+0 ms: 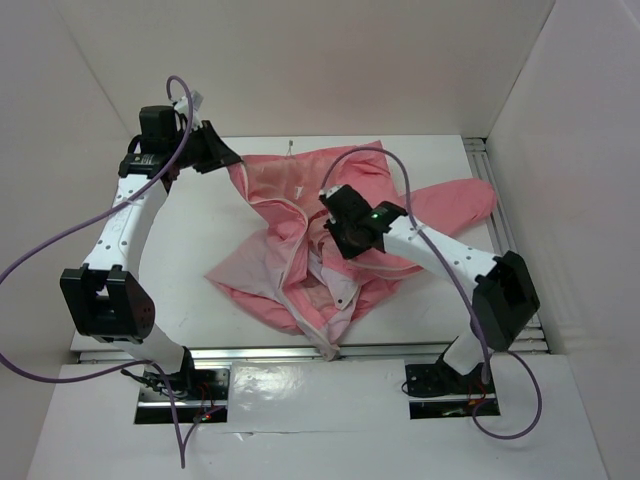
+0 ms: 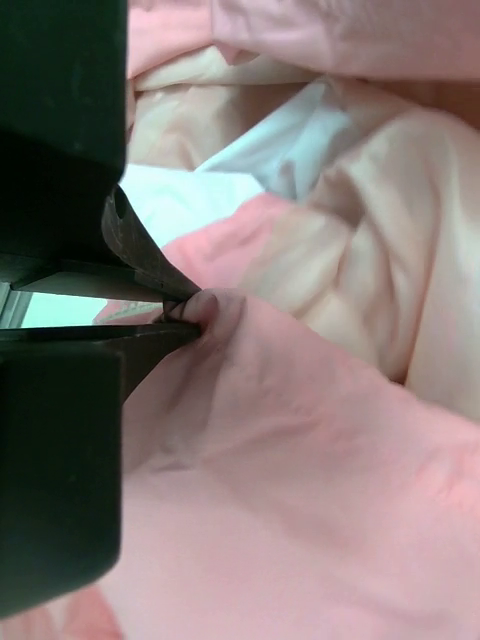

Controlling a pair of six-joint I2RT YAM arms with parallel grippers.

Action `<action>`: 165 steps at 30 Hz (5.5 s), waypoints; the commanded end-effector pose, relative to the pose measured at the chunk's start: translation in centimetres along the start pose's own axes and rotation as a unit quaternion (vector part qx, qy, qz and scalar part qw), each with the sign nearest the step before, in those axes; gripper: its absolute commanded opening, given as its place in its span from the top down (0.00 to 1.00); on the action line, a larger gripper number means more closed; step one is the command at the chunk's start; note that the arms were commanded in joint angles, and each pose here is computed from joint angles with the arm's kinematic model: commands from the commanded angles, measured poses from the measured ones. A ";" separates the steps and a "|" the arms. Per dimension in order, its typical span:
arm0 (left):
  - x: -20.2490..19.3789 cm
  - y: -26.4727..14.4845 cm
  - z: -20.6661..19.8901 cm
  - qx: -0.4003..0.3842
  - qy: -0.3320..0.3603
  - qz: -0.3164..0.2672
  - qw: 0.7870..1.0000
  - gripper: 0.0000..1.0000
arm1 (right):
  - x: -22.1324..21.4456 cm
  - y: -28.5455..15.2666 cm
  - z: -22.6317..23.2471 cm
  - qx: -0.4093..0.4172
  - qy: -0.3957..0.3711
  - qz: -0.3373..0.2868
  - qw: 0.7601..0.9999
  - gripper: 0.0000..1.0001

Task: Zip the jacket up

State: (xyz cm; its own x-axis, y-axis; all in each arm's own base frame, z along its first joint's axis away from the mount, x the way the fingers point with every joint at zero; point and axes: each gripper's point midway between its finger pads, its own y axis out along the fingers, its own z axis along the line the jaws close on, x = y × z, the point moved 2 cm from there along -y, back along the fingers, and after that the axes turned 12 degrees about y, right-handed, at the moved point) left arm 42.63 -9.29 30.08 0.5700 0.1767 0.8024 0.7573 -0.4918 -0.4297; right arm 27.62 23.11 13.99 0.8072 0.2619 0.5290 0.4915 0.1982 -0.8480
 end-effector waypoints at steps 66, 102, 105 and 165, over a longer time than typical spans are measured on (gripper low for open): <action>-4.8 -5.2 -13.8 -0.549 0.073 -0.061 0.830 1.00 | 13.9 -12.9 4.6 0.455 0.180 -0.328 0.808 1.00; -4.3 -5.5 -14.8 -0.560 0.083 -0.050 0.823 1.00 | 15.1 -13.3 5.7 0.540 0.152 -0.316 0.765 1.00; -4.3 -5.5 -14.8 -0.560 0.083 -0.050 0.823 1.00 | 15.3 -13.7 5.8 0.545 0.149 -0.323 0.759 1.00; -3.9 -5.5 -14.8 -0.561 0.089 -0.049 0.822 1.00 | 15.0 -14.1 6.0 0.572 0.140 -0.315 0.744 1.00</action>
State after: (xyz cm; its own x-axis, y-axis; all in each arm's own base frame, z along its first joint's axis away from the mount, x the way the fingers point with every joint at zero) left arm 34.96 -20.19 32.65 0.8148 0.1470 0.5607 0.0846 -0.9871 0.1359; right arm 31.41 30.36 30.75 0.7249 -0.3674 0.5827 0.3601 0.9232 0.1341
